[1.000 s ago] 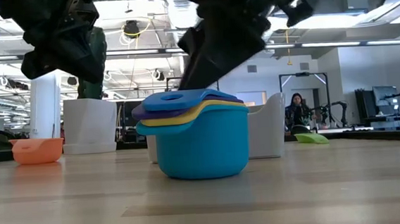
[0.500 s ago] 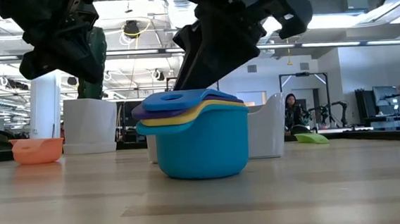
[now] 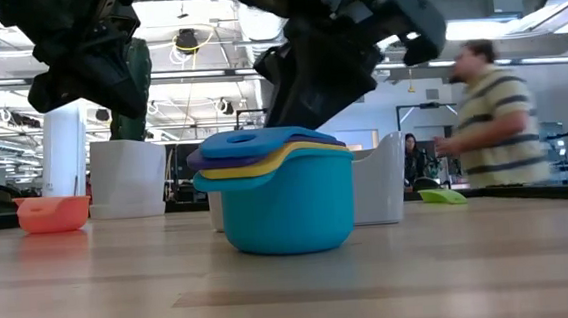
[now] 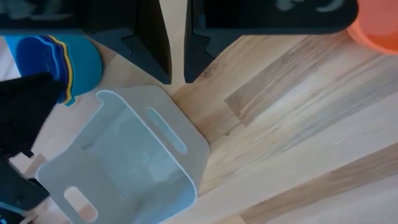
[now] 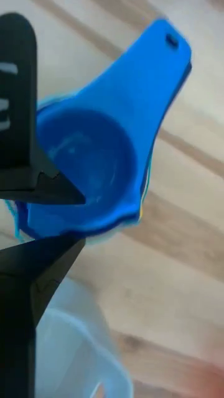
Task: Nest measuring cups in basket
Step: Stack the blue measuring cup on top of the dark blue measuring cup
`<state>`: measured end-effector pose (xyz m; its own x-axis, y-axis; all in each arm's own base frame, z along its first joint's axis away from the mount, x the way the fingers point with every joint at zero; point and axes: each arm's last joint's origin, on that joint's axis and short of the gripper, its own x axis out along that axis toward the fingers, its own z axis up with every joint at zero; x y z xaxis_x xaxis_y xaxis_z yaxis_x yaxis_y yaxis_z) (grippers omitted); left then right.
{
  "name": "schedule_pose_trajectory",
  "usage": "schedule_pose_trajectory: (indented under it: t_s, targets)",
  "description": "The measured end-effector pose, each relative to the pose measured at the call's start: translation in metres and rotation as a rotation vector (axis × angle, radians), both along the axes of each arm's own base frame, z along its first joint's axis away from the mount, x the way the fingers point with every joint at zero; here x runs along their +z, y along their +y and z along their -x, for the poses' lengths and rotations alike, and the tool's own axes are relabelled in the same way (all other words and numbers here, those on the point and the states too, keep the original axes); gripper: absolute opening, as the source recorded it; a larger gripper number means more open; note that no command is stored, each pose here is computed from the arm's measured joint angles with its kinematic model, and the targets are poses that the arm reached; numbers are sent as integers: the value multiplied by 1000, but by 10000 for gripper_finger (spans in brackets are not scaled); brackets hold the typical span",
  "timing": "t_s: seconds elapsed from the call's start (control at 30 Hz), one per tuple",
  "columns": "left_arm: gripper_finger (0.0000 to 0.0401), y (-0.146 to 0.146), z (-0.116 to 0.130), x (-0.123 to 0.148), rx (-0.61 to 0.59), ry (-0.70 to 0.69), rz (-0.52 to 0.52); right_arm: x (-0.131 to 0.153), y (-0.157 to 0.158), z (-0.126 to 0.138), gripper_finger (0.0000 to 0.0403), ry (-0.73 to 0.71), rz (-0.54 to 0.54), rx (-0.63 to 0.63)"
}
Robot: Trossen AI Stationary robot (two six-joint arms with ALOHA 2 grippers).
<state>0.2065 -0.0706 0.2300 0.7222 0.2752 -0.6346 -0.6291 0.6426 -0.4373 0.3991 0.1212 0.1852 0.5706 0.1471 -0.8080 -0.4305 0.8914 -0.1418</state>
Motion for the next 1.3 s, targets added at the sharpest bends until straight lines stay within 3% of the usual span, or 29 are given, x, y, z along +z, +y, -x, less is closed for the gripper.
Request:
schedule_pose_trajectory:
  t_s: [0.37, 1.0, 1.3]
  targets:
    - [30, 1, 0, 0, 13, -5, -14, -2, 3, 2, 108, 10, -7, -5]
    - [30, 1, 0, 0, 16, -6, -17, -1, 3, 2, 9, 11, -28, -37]
    - [30, 1, 0, 0, 15, -6, -20, 13, 2, 4, 5, 18, -61, -77]
